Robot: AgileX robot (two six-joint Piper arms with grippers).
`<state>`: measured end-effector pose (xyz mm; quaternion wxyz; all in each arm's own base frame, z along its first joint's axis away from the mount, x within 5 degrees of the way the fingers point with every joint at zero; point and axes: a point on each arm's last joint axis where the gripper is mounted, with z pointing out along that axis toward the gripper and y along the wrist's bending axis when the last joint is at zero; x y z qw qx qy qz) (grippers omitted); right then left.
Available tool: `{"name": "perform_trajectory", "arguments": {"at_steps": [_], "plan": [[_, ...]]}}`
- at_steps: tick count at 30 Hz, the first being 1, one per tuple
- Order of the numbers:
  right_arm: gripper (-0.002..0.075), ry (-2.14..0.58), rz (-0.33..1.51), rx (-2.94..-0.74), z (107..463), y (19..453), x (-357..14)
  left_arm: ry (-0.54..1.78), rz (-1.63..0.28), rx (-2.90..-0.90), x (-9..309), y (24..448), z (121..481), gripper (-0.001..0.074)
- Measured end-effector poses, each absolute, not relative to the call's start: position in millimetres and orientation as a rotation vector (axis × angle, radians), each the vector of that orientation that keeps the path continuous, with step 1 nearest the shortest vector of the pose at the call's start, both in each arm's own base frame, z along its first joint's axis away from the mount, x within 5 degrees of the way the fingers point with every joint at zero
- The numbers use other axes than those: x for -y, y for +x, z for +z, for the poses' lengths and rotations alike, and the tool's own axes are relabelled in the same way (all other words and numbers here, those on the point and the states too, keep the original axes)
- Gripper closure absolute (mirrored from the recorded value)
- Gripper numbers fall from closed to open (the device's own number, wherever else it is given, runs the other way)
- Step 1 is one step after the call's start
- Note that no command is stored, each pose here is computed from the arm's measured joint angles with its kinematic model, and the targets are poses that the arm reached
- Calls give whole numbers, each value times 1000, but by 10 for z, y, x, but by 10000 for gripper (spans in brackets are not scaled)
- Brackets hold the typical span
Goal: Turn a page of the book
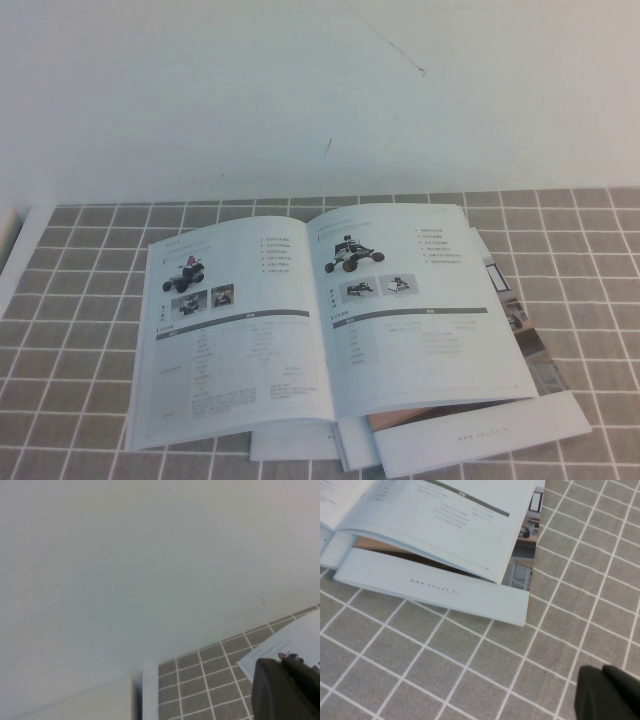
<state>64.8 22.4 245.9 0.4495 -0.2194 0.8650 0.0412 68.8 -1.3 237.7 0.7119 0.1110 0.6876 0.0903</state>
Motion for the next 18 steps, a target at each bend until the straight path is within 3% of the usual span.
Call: {"name": "perform_trajectory", "arguments": {"at_steps": [6, 18], "plan": [[726, -543, 102, -2139, 2459, 648, -224, 276, 307, -1474, -19, 665, 2415, 738], [726, -543, 102, -2139, 2459, 648, -224, 51, 81, -1651, -4, 584, 1928, 738]]}}
